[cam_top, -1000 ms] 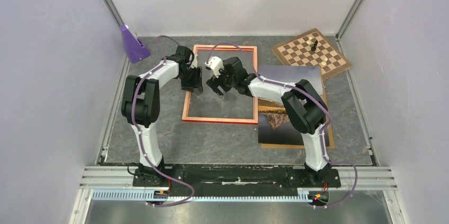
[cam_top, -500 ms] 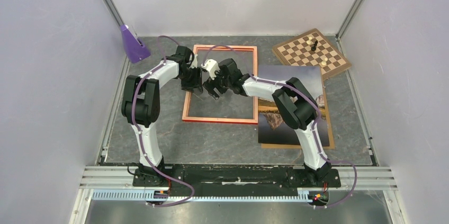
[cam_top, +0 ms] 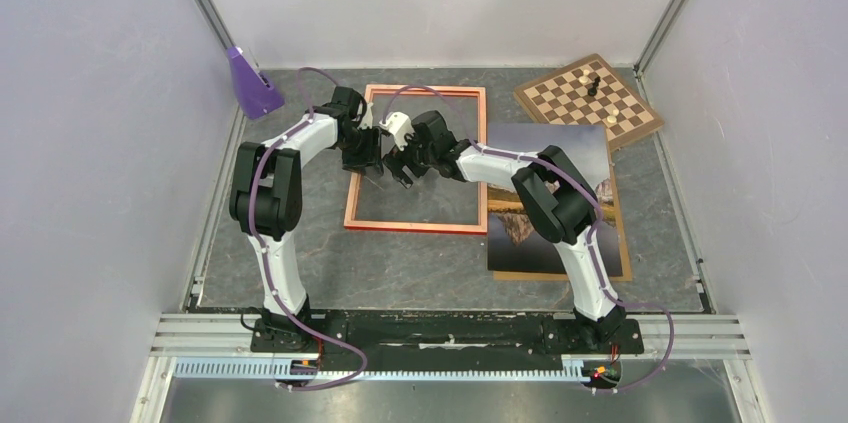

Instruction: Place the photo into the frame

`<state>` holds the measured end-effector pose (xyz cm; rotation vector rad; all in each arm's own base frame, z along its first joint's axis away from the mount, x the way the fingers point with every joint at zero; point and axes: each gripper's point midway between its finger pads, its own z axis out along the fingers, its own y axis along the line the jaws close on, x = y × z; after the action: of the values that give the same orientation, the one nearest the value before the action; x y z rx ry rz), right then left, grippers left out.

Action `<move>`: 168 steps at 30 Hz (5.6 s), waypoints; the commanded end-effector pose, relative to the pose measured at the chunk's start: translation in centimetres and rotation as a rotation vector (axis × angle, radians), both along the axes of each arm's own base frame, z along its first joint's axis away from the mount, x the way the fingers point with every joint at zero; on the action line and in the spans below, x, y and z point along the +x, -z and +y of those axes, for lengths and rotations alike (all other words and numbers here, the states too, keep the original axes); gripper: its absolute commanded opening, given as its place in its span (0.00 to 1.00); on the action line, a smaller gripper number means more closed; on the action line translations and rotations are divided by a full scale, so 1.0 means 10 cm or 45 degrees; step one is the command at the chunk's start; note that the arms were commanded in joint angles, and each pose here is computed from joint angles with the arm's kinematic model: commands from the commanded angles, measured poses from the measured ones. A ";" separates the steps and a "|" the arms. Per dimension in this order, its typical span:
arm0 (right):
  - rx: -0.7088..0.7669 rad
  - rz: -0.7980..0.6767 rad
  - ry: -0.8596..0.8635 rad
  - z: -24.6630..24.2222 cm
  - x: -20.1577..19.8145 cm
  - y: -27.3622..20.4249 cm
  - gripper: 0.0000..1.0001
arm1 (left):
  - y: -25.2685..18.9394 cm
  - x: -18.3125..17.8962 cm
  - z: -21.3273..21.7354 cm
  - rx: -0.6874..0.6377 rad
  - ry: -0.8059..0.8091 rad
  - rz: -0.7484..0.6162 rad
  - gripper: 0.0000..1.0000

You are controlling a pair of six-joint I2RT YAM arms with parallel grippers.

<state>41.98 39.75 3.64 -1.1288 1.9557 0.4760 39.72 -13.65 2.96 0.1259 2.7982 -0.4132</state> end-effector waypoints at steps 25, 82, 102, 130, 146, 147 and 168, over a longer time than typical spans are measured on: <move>-0.028 -0.008 0.046 -0.19 0.03 0.15 0.84 | -0.18 -0.03 0.08 0.075 0.093 -0.072 0.67; 0.066 -0.301 0.341 -1.25 0.07 -1.73 0.98 | -1.53 -0.08 0.46 0.151 0.061 -0.505 0.77; -0.126 -0.081 0.980 -4.18 -0.94 -0.90 0.98 | -1.38 -0.40 0.25 0.004 0.249 -0.544 0.86; -0.047 0.382 0.979 -4.85 -1.16 -0.09 0.89 | -1.28 -0.40 0.16 -0.047 0.309 -0.517 0.87; 0.006 0.307 0.977 -4.82 -1.20 -0.40 0.87 | -1.31 -0.41 0.16 -0.046 0.313 -0.526 0.87; 0.012 0.315 0.971 -4.80 -1.21 -0.38 0.87 | -1.31 -0.41 0.16 -0.048 0.315 -0.526 0.87; -0.038 0.217 0.745 -4.38 -1.53 -0.28 0.86 | -1.13 -1.57 -1.16 -0.720 0.552 -0.135 0.87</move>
<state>26.32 -4.80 5.94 -0.3602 2.3939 0.2905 26.10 -21.37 12.27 0.6584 2.4855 -0.9970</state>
